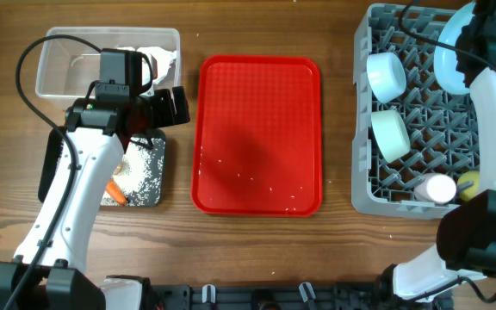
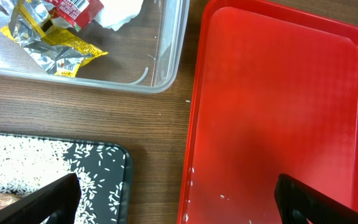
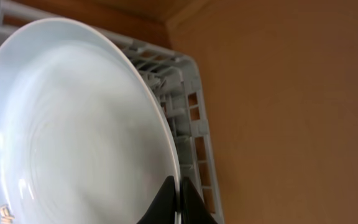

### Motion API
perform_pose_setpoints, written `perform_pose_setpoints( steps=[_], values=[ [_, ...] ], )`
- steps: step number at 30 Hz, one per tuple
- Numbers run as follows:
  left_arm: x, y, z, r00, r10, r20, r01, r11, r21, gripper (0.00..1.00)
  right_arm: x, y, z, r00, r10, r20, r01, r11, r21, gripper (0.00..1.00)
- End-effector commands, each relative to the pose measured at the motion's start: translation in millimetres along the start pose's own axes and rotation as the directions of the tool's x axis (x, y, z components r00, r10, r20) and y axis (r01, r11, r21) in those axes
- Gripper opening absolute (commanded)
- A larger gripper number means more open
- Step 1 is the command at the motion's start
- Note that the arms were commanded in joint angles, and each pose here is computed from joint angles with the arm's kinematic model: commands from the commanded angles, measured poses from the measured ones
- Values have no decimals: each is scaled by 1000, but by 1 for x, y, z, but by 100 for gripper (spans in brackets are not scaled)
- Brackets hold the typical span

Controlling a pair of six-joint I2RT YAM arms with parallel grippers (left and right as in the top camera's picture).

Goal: Sort waste into correct bins and load items into the dishwasher rack
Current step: 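Stand the light-blue plate upright in the rack with the right gripper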

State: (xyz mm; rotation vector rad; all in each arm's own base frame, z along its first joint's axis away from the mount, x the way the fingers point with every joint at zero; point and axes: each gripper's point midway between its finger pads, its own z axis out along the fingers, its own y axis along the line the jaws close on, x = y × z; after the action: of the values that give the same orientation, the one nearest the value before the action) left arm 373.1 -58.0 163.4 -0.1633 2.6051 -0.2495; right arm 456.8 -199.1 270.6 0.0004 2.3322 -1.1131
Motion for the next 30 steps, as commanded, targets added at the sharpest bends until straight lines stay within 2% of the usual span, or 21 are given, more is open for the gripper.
perform_pose_setpoints(
  steps=[1, 6, 10, 13, 14, 16, 18, 20, 21, 24, 27, 29, 30],
  values=[
    [-2, 0, 0, 1000, -6, 3, 6, 1000, 7, 100, 7, 6, 1, 999, -10, -37, 10, 1000, 1, 4],
    [-2, 0, 0, 1000, -6, 3, 6, 1000, 7, 100, 19, 32, -1, 996, 45, -77, -54, 991, -120, 4],
    [-2, 0, 0, 1000, -6, 3, 6, 1000, 7, 100, 22, 33, -1, 993, 70, -90, -81, 989, -124, 6],
    [-2, 0, 0, 1000, -6, 3, 6, 1000, 6, 100, 22, 34, -1, 994, 71, -88, -82, 988, -127, 11],
    [-2, 0, 0, 1000, -6, 3, 6, 1000, 7, 100, 20, 37, -2, 994, 72, -83, -83, 986, -144, 15],
    [-2, 0, 0, 1000, -6, 3, 6, 1000, 7, 100, 19, 40, -2, 994, 74, -76, -85, 983, -162, 40],
    [-2, 0, 0, 1000, -6, 3, 6, 1000, 7, 100, 17, 42, -2, 995, 77, -70, -88, 981, -174, 52],
    [-2, 0, 0, 1000, -6, 3, 6, 1000, 7, 100, 14, 40, -4, 981, 178, -71, -188, 967, -171, 72],
    [-2, 0, 0, 1000, -6, 3, 6, 1000, 7, 100, 11, 38, -7, 966, 249, -71, -258, 951, -172, 77],
    [-2, 0, 0, 1000, -6, 3, 6, 1000, 7, 100, -11, 36, -43, 940, 340, 9, -322, 899, -296, 78],
    [-2, 0, 0, 1000, -6, 3, 6, 1000, 7, 100, -42, 23, -126, 903, 390, 180, -286, 858, -427, 78],
    [-2, 0, 0, 1000, -6, 3, 6, 1000, 7, 100, -57, 13, -193, 851, 425, 307, -243, 839, -487, 89],
    [-2, 0, 0, 1000, -6, 3, 6, 1000, 7, 100, -63, 10, -232, 811, 448, 375, -209, 822, -531, 100]
  ],
)
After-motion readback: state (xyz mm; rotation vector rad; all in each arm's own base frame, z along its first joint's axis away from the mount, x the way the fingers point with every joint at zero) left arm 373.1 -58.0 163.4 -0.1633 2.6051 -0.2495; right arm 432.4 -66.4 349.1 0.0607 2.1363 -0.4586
